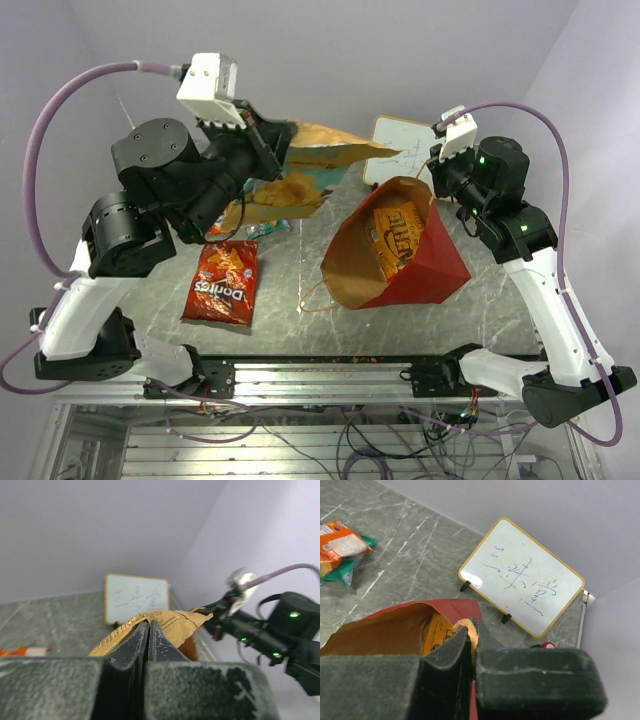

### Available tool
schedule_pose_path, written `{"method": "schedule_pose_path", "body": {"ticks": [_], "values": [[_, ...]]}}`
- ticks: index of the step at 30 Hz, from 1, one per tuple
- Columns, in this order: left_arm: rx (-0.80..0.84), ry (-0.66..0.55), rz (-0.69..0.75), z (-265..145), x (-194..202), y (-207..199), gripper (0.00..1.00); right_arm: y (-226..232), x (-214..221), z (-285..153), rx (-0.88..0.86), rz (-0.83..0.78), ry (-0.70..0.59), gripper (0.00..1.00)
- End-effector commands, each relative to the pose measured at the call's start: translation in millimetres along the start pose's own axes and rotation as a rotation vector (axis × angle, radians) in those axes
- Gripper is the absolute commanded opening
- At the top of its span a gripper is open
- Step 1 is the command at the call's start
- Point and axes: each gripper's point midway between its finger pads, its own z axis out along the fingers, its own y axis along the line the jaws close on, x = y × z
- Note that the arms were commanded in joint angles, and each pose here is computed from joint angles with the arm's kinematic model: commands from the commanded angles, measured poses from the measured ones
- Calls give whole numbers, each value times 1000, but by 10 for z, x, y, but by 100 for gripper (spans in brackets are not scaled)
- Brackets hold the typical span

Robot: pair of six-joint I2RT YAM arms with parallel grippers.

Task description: Take the snacks out of the paper bag

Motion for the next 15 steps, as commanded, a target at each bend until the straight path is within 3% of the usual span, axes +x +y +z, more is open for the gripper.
{"method": "schedule_pose_path", "body": {"ticks": [1, 15], "values": [[-257, -17, -8, -170, 48, 561, 7, -65, -152, -48, 27, -12, -67, 0], [-659, 153, 7, -751, 830, 1464, 7, -14, -91, -95, 3, -22, -63, 0]]}}
